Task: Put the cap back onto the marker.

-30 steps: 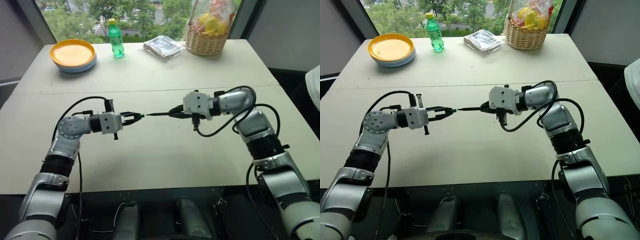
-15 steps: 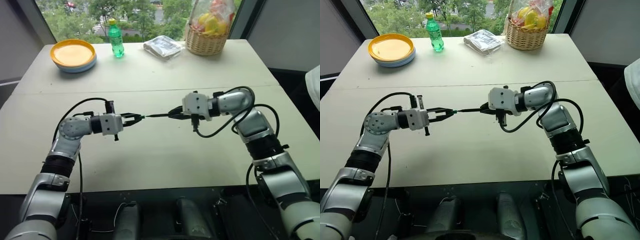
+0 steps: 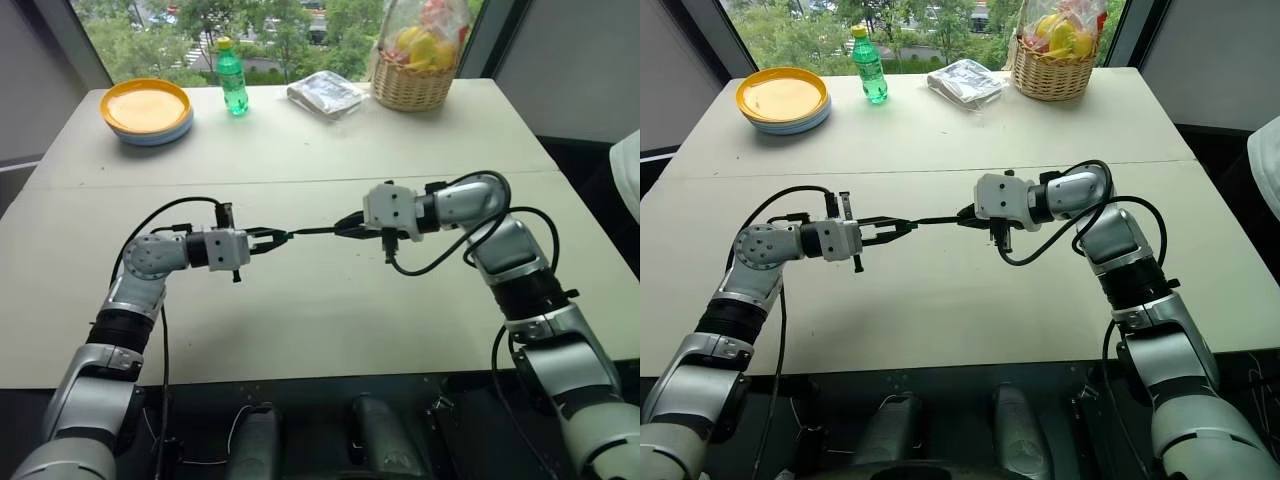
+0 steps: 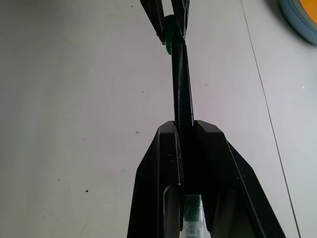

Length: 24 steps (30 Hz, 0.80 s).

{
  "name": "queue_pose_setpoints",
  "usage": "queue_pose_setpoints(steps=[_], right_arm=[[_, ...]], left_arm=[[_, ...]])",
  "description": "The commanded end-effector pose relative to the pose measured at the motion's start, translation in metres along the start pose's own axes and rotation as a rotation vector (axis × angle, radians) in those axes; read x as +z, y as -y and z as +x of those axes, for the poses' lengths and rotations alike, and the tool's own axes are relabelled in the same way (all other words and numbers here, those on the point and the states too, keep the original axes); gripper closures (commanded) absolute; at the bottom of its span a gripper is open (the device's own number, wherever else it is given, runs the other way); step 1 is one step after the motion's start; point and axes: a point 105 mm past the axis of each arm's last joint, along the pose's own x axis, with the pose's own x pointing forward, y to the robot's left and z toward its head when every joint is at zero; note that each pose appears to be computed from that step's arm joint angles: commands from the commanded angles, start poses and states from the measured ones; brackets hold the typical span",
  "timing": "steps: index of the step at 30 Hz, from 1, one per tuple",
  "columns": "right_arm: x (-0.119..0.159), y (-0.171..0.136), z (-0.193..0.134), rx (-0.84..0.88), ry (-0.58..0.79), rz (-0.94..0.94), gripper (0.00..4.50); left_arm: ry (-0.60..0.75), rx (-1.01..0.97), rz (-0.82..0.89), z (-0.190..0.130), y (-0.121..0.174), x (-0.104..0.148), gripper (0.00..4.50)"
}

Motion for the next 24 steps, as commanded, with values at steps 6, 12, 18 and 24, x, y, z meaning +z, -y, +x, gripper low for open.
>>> queue_pose_setpoints(steps=[6, 12, 18, 24], right_arm=[[0.0122, 0.0043, -0.0045, -0.016, 0.029, -0.036, 4.46], [0.0136, 0.0023, -0.0042, -0.007, 0.033, -0.033, 4.46], [0.0157, 0.0008, -0.0036, -0.002, 0.039, -0.032, 4.46], [0.0164, 0.0002, -0.0034, 0.002, 0.041, -0.031, 4.46]], left_arm=[[0.016, 0.025, 0.047, 0.0002, -0.0091, 0.0065, 4.50], [0.021, 0.030, 0.051, 0.0011, -0.0097, 0.0078, 4.50], [0.026, 0.035, 0.053, 0.0026, -0.0100, 0.0094, 4.50], [0.032, 0.035, 0.053, 0.0032, -0.0087, 0.0110, 4.50]])
